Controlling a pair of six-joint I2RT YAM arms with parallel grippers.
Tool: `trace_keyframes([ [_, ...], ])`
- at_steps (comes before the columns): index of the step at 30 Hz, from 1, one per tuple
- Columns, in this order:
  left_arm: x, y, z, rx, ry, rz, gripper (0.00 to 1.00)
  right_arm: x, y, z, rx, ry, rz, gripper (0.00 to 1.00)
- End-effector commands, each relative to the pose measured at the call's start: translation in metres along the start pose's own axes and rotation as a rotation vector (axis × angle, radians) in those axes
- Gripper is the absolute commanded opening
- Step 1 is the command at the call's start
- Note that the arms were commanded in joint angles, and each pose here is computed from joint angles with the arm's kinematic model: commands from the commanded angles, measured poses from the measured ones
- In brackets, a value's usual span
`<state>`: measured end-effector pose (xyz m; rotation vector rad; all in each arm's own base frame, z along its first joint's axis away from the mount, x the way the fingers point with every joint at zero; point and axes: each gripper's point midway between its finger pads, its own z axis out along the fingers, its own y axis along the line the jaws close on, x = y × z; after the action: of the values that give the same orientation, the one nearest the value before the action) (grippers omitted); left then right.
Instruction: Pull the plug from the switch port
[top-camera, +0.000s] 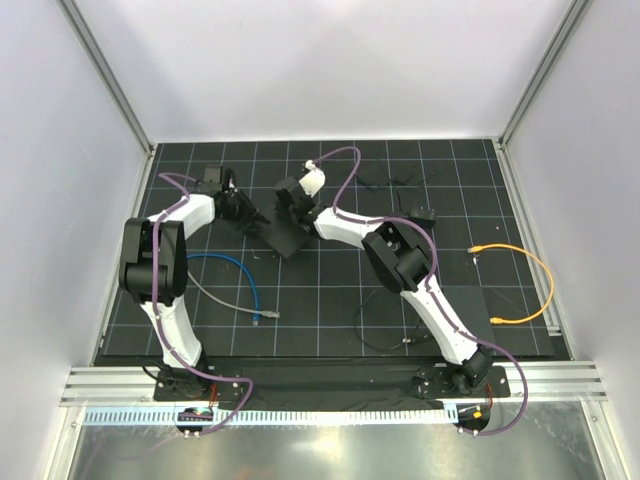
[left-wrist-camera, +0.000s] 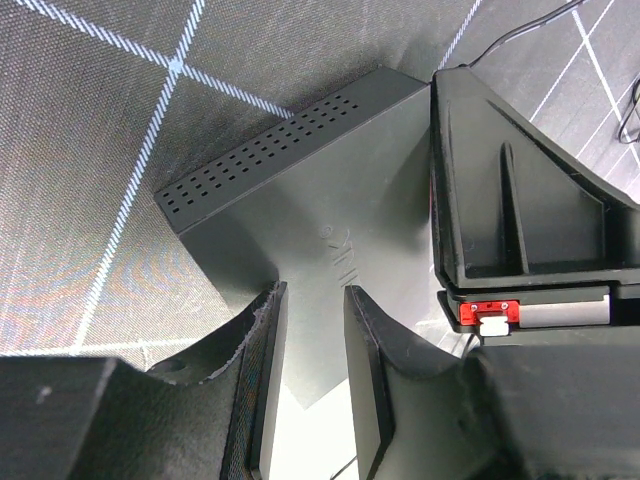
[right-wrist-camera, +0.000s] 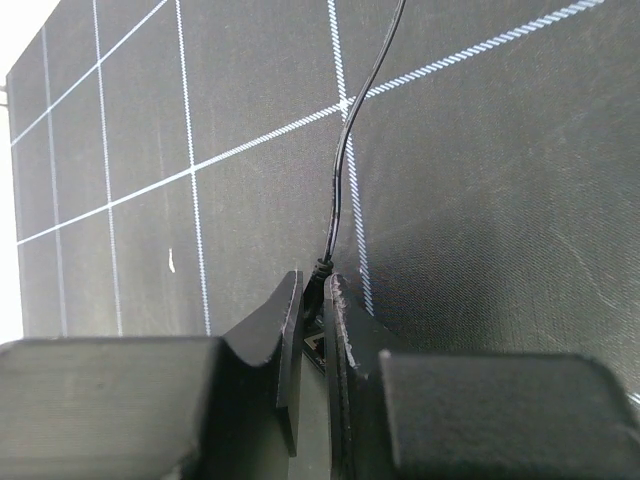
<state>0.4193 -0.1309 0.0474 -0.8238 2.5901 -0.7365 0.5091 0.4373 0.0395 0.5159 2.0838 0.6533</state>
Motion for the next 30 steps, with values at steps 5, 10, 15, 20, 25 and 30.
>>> trace_keyframes([
  [5,0.032,0.074,0.017,-0.268,0.087,-0.017,0.36,-0.055,-0.014,0.002,0.085,-0.134,0.015,0.01],
  [10,0.033,0.074,0.018,-0.268,0.092,-0.018,0.36,-0.058,-0.017,0.007,0.013,-0.096,0.154,0.01],
  [15,0.034,0.073,0.019,-0.266,0.095,-0.016,0.35,-0.068,-0.007,0.005,-0.053,-0.134,0.155,0.01],
  [20,0.034,0.073,0.020,-0.267,0.097,-0.015,0.35,-0.061,-0.003,0.011,-0.101,-0.132,0.120,0.01],
  [25,0.032,0.069,0.016,-0.252,0.089,0.000,0.35,-0.052,-0.004,0.004,-0.093,-0.106,0.094,0.01],
  [30,0.016,0.044,0.000,-0.179,0.031,0.080,0.35,-0.028,0.002,-0.008,-0.146,-0.035,0.101,0.01],
])
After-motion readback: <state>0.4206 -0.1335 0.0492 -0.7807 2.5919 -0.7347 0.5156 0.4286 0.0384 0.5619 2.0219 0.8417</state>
